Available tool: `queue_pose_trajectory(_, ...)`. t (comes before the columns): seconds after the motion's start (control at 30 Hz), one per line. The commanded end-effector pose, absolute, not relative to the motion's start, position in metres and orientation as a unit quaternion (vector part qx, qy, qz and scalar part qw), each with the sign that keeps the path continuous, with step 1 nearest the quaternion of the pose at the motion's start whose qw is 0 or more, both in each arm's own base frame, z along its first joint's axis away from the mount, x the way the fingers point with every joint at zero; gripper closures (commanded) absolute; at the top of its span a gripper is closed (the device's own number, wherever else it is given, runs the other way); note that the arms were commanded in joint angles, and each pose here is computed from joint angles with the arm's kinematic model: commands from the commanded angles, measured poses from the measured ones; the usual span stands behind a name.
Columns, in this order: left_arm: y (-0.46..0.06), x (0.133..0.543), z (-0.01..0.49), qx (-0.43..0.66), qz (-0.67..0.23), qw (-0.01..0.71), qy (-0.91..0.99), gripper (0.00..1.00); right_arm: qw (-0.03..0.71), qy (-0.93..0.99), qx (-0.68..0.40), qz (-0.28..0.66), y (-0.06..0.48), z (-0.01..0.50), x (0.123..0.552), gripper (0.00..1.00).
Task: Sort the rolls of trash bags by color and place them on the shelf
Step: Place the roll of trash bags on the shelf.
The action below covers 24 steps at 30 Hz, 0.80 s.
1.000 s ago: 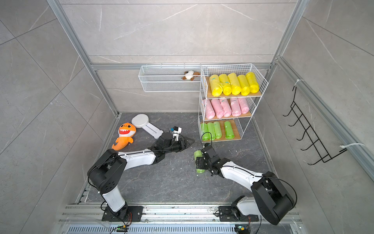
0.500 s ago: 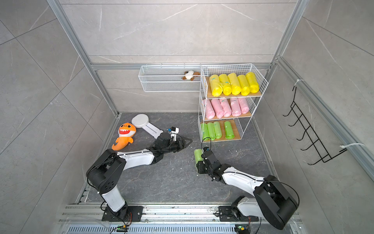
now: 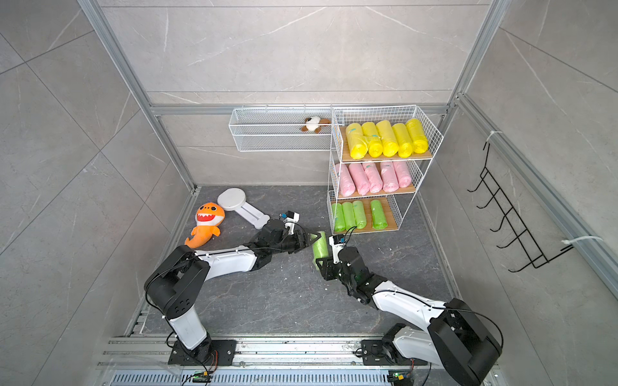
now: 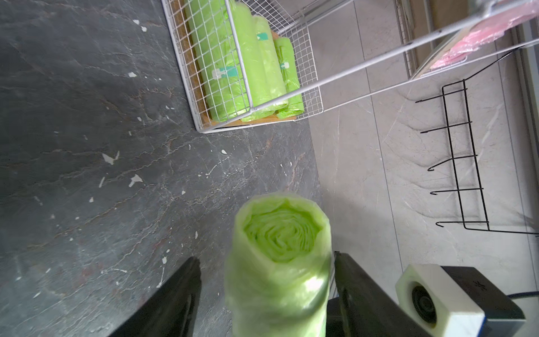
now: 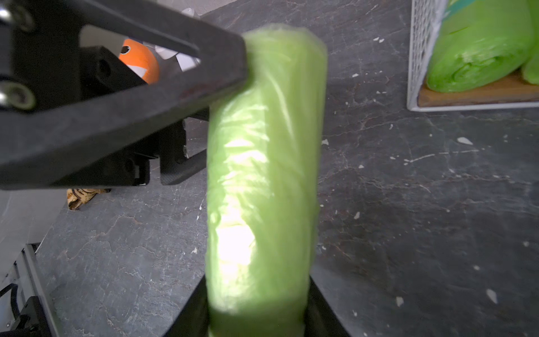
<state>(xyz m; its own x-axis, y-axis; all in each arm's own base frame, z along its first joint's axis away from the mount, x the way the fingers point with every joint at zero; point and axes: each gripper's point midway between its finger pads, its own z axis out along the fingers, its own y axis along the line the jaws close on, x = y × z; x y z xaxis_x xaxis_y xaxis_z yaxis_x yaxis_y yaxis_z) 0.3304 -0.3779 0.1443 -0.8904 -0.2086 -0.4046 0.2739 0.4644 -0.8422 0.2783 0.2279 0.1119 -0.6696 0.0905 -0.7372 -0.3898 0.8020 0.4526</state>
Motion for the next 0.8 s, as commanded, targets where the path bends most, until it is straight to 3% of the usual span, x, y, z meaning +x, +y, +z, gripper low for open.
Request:
queue_pose_trajectory(0.0, -0.39, 0.331, 0.156, 0.051, -0.532, 0.235, 0.812, 0.28, 0.425, 0.834, -0.12, 0.332, 0.243, 0.133, 0.282, 0.67)
queue_pose_trajectory(0.23, -0.397, 0.335, 0.165, 0.058, -0.543, 0.236, 0.804, 0.45, 0.42, 0.843, -0.12, 0.312, 0.24, 0.124, 0.285, 0.66)
queue_pose_trajectory(0.33, -0.391, 0.339, 0.17, 0.044, -0.538, 0.251, 0.803, 0.55, 0.428, 0.849, -0.097, 0.295, 0.229, 0.12, 0.289, 0.58)
queue_pose_trajectory(0.6, -0.376, 0.344, 0.192, -0.022, -0.576, 0.279, 0.768, 0.6, 0.442, 0.818, -0.051, 0.365, 0.238, 0.124, 0.297, 0.36)
queue_pose_trajectory(0.77, -0.376, 0.342, 0.201, -0.042, -0.608, 0.268, 0.746, 0.61, 0.436, 0.8, -0.025, 0.412, 0.25, 0.114, 0.301, 0.29)
